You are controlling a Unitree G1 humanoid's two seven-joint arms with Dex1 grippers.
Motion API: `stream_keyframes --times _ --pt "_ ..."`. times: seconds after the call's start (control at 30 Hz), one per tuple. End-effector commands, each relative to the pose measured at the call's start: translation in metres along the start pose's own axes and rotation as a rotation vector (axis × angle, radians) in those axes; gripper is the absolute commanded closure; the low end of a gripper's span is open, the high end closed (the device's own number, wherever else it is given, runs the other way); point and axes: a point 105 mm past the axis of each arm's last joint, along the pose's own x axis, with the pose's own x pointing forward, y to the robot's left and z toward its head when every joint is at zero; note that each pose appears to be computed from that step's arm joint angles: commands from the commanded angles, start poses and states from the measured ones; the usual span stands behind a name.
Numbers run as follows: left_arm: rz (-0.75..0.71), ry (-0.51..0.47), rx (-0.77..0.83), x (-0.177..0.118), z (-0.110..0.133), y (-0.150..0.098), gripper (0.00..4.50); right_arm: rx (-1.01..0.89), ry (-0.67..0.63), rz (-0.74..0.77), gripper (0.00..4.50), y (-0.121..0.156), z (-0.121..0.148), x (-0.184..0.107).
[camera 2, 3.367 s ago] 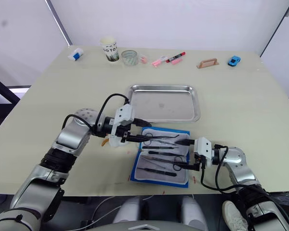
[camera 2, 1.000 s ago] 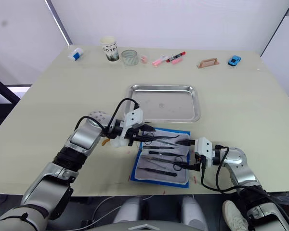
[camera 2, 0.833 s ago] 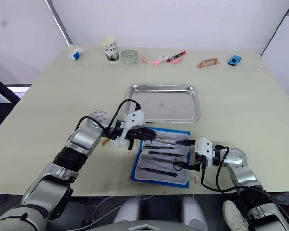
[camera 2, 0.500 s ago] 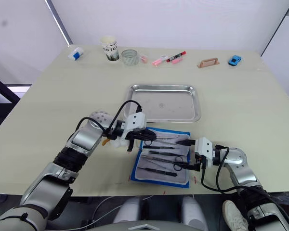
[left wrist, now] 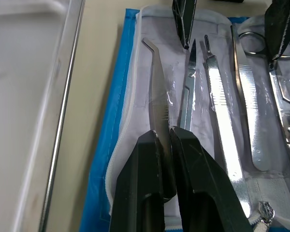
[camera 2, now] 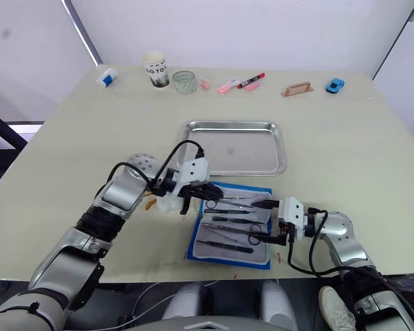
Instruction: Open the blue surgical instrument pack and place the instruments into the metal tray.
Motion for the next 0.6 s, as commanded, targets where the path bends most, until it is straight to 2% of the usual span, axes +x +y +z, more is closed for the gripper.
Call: stream_keyframes --times 0.03,0.6 --pt "-0.014 0.014 0.023 -0.009 0.011 0.003 4.45 0.152 0.228 0.007 0.75 0.018 -0.054 -0.013" --pt "-0.036 0.040 -0.002 -0.025 0.012 0.000 4.45 0.166 0.242 0.024 0.75 0.020 -0.056 -0.012"
